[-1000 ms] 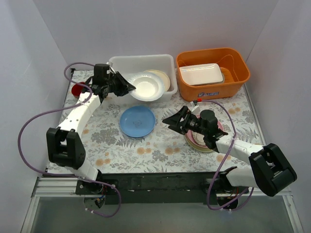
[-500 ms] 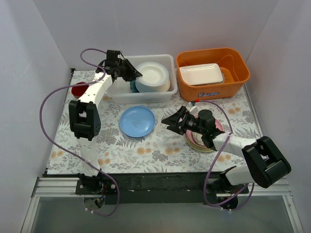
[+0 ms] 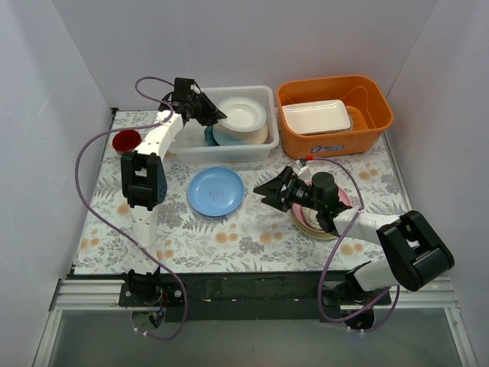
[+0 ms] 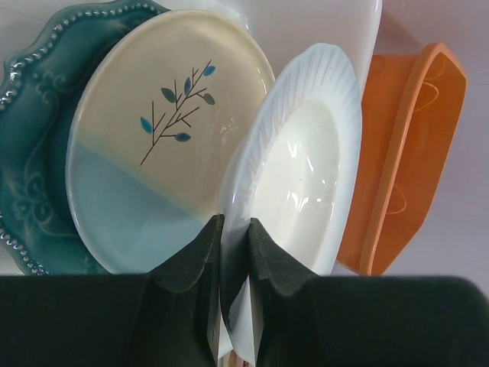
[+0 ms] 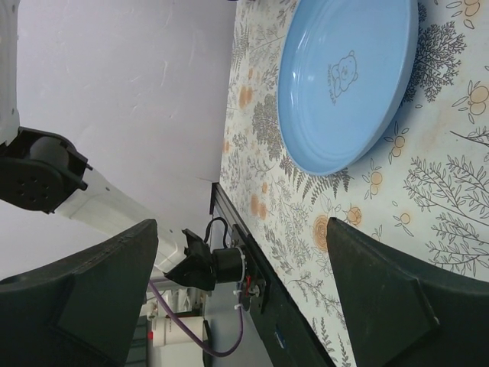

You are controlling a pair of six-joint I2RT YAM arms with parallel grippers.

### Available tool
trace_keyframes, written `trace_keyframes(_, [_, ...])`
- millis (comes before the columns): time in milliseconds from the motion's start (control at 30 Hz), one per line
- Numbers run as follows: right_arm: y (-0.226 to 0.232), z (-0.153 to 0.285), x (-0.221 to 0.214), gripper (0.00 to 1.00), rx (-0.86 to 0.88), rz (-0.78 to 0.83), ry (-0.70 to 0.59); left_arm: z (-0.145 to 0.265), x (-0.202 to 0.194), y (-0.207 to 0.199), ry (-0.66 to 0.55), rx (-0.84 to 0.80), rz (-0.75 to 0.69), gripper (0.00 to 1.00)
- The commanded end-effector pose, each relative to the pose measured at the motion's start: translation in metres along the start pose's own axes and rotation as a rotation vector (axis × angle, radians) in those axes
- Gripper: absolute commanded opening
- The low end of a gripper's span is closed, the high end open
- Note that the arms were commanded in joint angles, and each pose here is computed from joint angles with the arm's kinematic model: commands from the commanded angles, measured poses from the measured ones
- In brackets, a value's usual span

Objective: Place the plates into the plastic bin on the countertop
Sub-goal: Place the plate in the plastic bin.

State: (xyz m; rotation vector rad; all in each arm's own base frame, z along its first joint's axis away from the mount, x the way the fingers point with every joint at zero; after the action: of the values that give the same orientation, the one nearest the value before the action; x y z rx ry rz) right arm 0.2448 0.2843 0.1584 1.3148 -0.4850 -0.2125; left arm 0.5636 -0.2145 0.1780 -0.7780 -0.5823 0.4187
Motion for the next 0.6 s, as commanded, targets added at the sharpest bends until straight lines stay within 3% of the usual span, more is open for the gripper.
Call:
trace_keyframes(0, [0.007, 0.0, 0.002, 0.98, 0.045, 0.027, 0.001, 0.017, 0.014, -0.036, -0.046, -0.091, -0.017, 0.0])
trace_keyframes(433, [0.004, 0.0, 0.001, 0.98, 0.03, 0.043, 0.012, -0.013, 0.002, -0.006, 0.005, -0.054, 0.034, 0.0])
trace_keyframes(567, [0.0, 0.0, -0.001, 0.98, 0.023, 0.039, 0.025, -0.021, -0.003, 0.002, 0.024, -0.041, 0.055, 0.09])
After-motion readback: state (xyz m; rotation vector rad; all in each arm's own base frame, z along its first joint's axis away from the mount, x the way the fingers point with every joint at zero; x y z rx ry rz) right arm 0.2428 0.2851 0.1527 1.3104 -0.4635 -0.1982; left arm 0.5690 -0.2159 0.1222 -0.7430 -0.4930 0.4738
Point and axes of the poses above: each gripper's point midway between its finger pads, its own z axis back along the fingers, its own y axis along the line the jaws close on, x = y × z, the point moved 1 cm from there along z, back along the fingers, and after that the axes turned 2 degrees about -z, right-handed, at the moved point
